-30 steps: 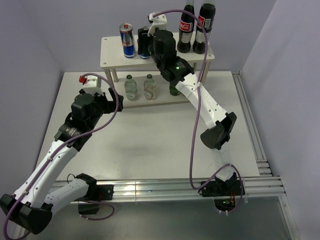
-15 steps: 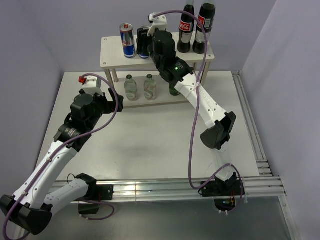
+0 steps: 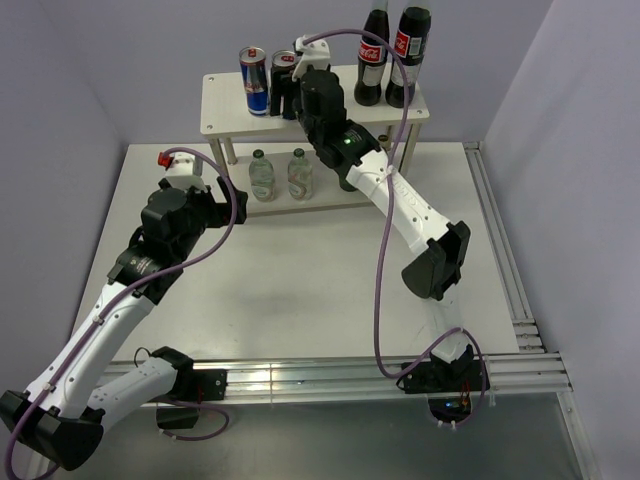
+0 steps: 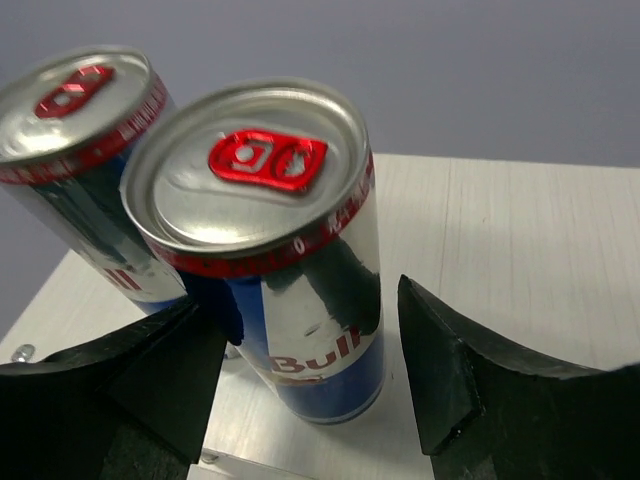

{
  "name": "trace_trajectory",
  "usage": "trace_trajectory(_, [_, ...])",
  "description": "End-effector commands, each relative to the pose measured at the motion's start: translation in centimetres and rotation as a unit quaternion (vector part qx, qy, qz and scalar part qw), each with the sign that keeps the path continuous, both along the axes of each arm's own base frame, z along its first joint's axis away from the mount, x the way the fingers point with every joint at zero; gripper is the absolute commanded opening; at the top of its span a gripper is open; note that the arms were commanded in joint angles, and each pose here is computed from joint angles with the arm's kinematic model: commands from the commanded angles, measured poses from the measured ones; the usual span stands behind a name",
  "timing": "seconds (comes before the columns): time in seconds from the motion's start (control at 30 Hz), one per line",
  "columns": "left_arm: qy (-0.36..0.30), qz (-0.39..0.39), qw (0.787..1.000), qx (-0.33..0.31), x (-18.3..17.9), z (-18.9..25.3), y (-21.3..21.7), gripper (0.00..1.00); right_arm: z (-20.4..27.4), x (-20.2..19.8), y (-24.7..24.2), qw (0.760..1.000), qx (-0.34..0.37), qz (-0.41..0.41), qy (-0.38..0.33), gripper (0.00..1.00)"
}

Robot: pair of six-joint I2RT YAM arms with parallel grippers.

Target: Place and organize the beverage onto the shelf

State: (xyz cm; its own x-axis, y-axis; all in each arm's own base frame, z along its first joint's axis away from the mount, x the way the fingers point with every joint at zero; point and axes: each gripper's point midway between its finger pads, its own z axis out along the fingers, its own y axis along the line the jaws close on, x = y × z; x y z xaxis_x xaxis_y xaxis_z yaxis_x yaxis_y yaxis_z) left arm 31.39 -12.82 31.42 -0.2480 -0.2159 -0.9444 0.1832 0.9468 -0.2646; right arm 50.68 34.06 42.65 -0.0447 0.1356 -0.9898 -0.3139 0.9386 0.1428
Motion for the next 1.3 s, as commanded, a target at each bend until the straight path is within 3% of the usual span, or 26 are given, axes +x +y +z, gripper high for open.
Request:
trace_trajectory(0.0, [-0.014, -0.002, 1.000, -0.016, -0.3, 0.9, -0.2, 0.99, 3.3, -1.4, -1.3, 0.999, 0.028, -0.009, -0.027, 0.73])
trace_trajectory(0.03, [-0.014, -0.004, 1.000, -0.016, -0.3, 0.9, -0.3, 0.99, 3.1, -1.6, -1.3, 0.999, 0.028, -0.007, -0.027, 0.74])
trace_trajectory(0.07, [-0.013, -0.004, 1.000, -0.017, -0.3, 0.9, -0.3, 0.99, 3.1, -1.7, -1.4, 0.999, 0.025, -0.006, -0.028, 0.87])
trace_trajectory(0.1, [-0.013, -0.004, 1.000, -0.017, -0.3, 0.9, -0.3, 0.99, 2.9, -1.8, -1.3, 0.999, 0.024, -0.005, -0.027, 0.89])
trace_trajectory(0.67, [-0.012, 0.006, 1.000, -0.015, -0.2, 0.8, 0.1, 0.99, 0.0, -5.5, -2.0, 1.000, 0.019, 0.005, -0.004, 0.90])
trace_trajectory(0.8, [-0.014, 0.014, 1.000, -0.016, -0.2, 1.0, 0.4, 0.99, 0.4, -10.3, -3.0, 0.999, 0.031, 0.019, -0.002, 0.90])
trace_trajectory(0.83, [-0.014, 0.017, 1.000, -0.015, -0.2, 1.0, 0.5, 0.99, -2.3, -11.3, -3.1, 1.000, 0.015, 0.020, 0.018, 0.90])
trace_trajectory(0.9, [-0.014, 0.019, 1.000, -0.016, -0.3, 1.1, 0.5, 0.99, -3.3, -14.1, -3.9, 0.999, 0.017, 0.021, 0.026, 0.89])
trace_trajectory(0.97, [-0.020, 0.019, 1.000, -0.013, -0.6, 1.5, 0.6, 0.99, -5.1, -19.1, -5.1, 0.998, 0.015, 0.044, 0.051, 0.90])
trace_trajectory(1.07, [-0.022, 0.018, 1.000, -0.007, -1.7, 2.1, 0.6, 0.99, -7.1, -25.6, -7.8, 0.994, 0.032, 0.071, 0.080, 0.93])
trace_trajectory(1.1, [-0.024, 0.013, 1.000, -0.006, -2.1, 2.2, 0.5, 0.99, -5.6, -27.6, -9.9, 0.993, 0.058, 0.081, 0.066, 0.93])
trace_trajectory(1.13, [-0.028, 0.013, 1.000, -0.006, -2.5, 2.5, 0.7, 0.99, -7.3, -28.8, -10.9, 0.992, 0.042, 0.085, 0.084, 0.96])
trace_trajectory(1.27, [-0.073, -0.024, 0.997, -0.021, -5.4, 5.4, 1.0, 1.00, -7.0, -32.5, -16.9, 0.992, 0.057, 0.074, 0.086, 1.00])
